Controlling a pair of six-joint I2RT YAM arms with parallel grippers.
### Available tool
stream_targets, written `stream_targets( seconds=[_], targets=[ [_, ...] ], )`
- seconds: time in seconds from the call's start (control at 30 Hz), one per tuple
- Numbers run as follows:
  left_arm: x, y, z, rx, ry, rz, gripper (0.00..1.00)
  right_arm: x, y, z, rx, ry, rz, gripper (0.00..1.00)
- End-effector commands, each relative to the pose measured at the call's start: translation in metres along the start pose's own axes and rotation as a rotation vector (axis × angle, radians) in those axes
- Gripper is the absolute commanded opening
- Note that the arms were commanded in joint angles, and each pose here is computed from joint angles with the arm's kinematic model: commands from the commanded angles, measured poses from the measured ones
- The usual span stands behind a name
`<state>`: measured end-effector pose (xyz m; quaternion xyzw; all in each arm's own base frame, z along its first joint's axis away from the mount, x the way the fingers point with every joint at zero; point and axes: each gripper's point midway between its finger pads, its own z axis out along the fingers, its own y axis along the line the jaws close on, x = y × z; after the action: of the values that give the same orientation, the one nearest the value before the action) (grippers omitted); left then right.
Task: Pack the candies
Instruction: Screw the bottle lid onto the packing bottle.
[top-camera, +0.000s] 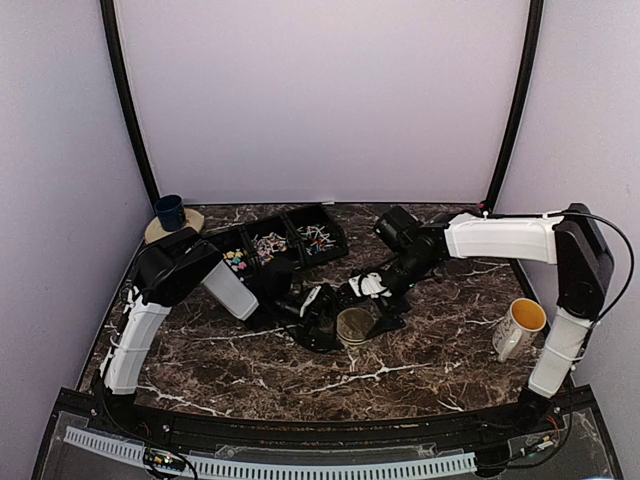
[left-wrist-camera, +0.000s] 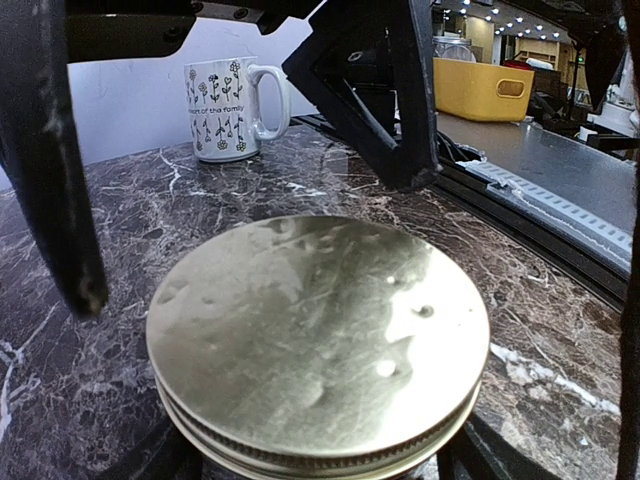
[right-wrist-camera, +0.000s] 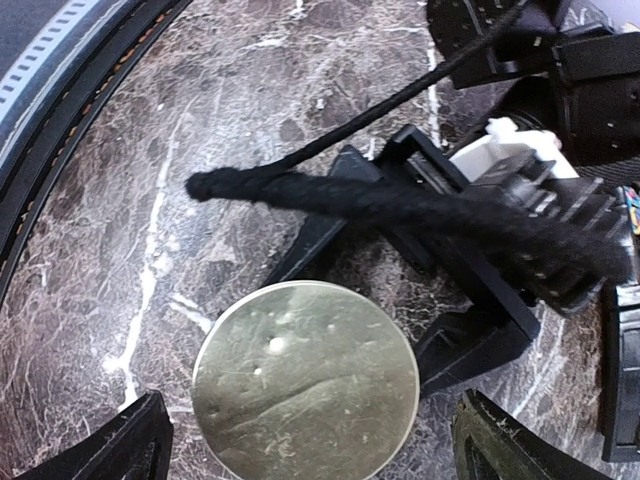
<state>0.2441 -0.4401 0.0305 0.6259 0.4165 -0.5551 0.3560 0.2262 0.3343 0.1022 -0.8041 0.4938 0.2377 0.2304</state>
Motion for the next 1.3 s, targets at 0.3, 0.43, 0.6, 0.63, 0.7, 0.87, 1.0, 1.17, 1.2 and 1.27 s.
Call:
stream_targets(
  seconds=[0.3, 0.43, 0.6, 0.63, 0.7, 0.87, 1.0, 1.17, 1.2, 1.27],
  targets=[
    [0.058, -0.036, 0.003, 0.07, 0.089, -0.319, 0.78, -0.004, 0.003, 0.014, -0.079, -0.04, -0.037, 0.97],
    [0.059, -0.036, 0.003, 0.071, 0.09, -0.319, 0.78, -0.003, 0.001, 0.018, -0.087, -0.042, -0.026, 0.97],
    [0.06, -0.035, 0.003, 0.07, 0.091, -0.322, 0.78, -0.002, -0.001, 0.021, -0.092, -0.039, -0.014, 0.99],
    [0.059, -0.035, 0.003, 0.069, 0.092, -0.322, 0.78, -0.003, -0.001, 0.021, -0.092, -0.042, -0.012, 0.99],
    [0.06, -0.035, 0.004, 0.069, 0.093, -0.321, 0.78, -0.002, -0.001, 0.022, -0.094, -0.043, -0.006, 0.99],
    [0.061, -0.034, 0.003, 0.063, 0.095, -0.322, 0.78, -0.001, 0.001, 0.024, -0.115, -0.046, 0.01, 0.98],
    [0.062, -0.032, 0.003, 0.053, 0.097, -0.326, 0.78, -0.003, 0.002, 0.024, -0.117, -0.055, 0.019, 0.94],
    [0.063, -0.031, 0.004, 0.042, 0.102, -0.327, 0.78, -0.002, 0.004, 0.025, -0.117, -0.057, 0.031, 0.9],
    [0.063, -0.03, 0.003, 0.038, 0.103, -0.331, 0.78, -0.002, 0.004, 0.026, -0.117, -0.056, 0.033, 0.89],
    [0.064, -0.028, 0.003, 0.026, 0.105, -0.332, 0.78, -0.002, 0.005, 0.027, -0.117, -0.052, 0.038, 0.86]
  ],
)
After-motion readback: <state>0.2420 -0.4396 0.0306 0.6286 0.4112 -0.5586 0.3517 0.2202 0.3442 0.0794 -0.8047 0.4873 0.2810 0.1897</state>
